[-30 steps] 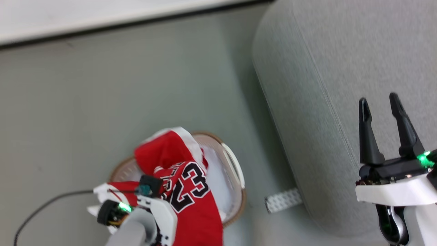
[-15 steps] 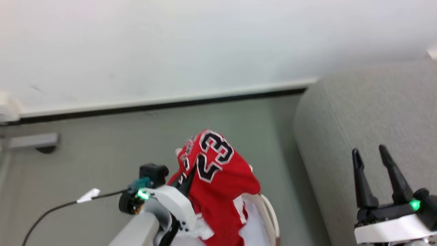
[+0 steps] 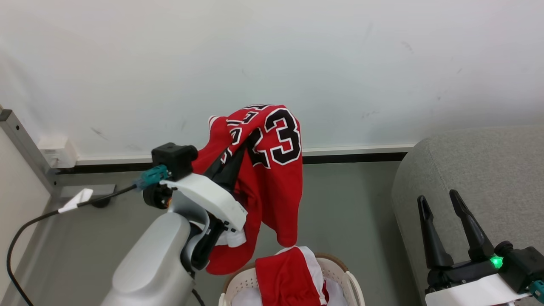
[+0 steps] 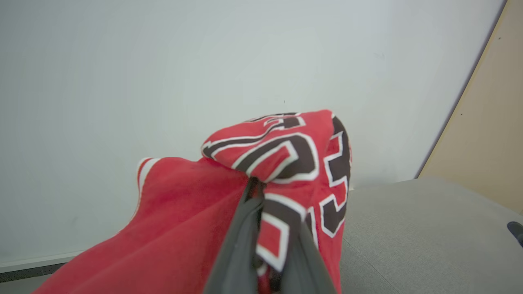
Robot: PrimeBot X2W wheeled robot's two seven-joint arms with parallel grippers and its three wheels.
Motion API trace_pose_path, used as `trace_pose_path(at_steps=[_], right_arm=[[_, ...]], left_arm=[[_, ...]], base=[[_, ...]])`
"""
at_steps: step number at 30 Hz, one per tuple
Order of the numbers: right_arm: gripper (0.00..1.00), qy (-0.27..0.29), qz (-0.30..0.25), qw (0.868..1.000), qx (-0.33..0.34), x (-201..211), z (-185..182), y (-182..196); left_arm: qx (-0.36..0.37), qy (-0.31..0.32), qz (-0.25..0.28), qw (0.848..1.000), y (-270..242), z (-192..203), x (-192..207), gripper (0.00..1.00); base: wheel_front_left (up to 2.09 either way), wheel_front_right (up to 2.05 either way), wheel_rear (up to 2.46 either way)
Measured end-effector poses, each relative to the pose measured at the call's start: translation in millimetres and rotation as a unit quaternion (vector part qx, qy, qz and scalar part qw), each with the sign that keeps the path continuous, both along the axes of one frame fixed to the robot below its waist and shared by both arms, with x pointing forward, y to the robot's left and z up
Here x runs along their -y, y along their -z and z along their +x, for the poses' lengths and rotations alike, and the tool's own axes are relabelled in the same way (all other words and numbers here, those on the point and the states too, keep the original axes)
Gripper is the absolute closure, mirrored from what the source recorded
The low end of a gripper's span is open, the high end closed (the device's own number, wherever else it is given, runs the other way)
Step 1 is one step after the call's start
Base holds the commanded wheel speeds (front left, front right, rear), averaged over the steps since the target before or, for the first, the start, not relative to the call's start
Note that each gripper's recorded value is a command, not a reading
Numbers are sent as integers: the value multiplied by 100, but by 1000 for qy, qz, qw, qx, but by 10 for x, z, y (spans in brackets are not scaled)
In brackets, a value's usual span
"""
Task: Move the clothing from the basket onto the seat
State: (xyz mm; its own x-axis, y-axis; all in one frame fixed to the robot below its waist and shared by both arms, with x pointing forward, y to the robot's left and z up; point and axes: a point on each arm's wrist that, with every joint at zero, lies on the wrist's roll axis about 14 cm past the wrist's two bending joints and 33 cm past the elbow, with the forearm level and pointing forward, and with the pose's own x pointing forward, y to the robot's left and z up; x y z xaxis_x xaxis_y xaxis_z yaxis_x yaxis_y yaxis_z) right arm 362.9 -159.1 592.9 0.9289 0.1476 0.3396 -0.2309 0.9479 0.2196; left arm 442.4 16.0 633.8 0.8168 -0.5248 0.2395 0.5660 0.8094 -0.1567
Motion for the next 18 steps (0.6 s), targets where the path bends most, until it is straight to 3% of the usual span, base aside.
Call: trace_pose_path(at_steps=[10,18], right_arm=[[0,-26,3,1000,-3,-150,-40,18],[0,-104,4,995,3,-576,-77,-50]], left_arm=[[8,6,-10,1000,-142,-67,53,100],[5,13,-12,1000,-130,-111,100,100]], base=[[0,0,0],[0,0,0]])
